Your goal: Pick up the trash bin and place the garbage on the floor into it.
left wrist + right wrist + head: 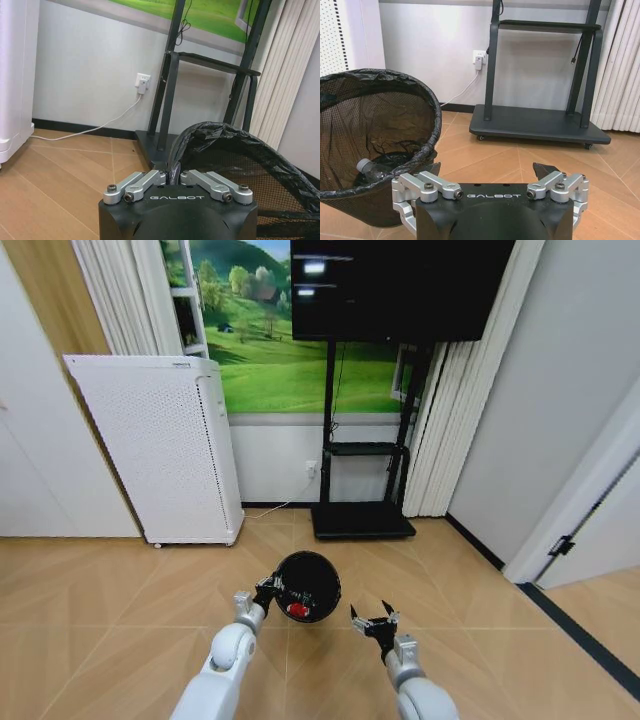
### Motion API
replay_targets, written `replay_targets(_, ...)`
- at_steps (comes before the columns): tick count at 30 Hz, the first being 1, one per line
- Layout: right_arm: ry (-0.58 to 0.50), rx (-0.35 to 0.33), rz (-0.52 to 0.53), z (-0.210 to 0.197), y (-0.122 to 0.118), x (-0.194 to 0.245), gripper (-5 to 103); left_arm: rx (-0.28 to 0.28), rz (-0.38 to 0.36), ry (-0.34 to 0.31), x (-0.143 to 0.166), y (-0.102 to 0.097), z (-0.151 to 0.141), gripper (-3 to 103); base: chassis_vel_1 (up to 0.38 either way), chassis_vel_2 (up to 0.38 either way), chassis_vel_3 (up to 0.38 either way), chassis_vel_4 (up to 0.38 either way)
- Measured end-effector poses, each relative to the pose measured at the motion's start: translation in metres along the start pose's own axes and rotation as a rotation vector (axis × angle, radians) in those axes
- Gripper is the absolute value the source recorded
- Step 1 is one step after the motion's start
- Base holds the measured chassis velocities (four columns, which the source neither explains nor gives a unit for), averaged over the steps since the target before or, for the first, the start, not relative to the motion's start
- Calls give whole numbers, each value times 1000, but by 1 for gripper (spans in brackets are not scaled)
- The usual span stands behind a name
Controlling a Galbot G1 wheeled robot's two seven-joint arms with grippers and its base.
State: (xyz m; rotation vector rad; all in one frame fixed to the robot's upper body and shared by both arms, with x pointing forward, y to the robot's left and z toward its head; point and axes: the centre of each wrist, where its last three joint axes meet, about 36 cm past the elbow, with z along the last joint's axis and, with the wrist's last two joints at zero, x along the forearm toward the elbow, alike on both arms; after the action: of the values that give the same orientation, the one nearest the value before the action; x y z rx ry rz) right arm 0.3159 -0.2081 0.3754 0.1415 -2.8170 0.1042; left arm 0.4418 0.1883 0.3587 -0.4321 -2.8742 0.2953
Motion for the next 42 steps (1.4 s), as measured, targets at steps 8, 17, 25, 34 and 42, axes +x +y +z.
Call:
replay_targets(8, 8, 5, -7, 4, 3, 0, 100, 9, -12, 3, 2, 2, 3, 7, 38, -25, -32, 22)
replay_targets(17, 0, 1, 2, 12, 6, -3, 100, 44, -111, 24, 20, 13, 21, 7, 0, 0, 0, 0)
replay_targets(25, 3, 4, 15, 16, 4, -6, 100, 133, -329, 29, 52, 35, 32, 7, 0, 0, 0, 0)
replay_targets(34, 8, 9, 21, 18, 6, -14, 100, 279, -652, -17, 78, 69, -18, 7, 0, 0, 0, 0)
replay_targets(42, 15, 23, 26, 17, 2, -22, 100, 361, -712, -20, 105, 148, -12, 7, 0, 0, 0, 0)
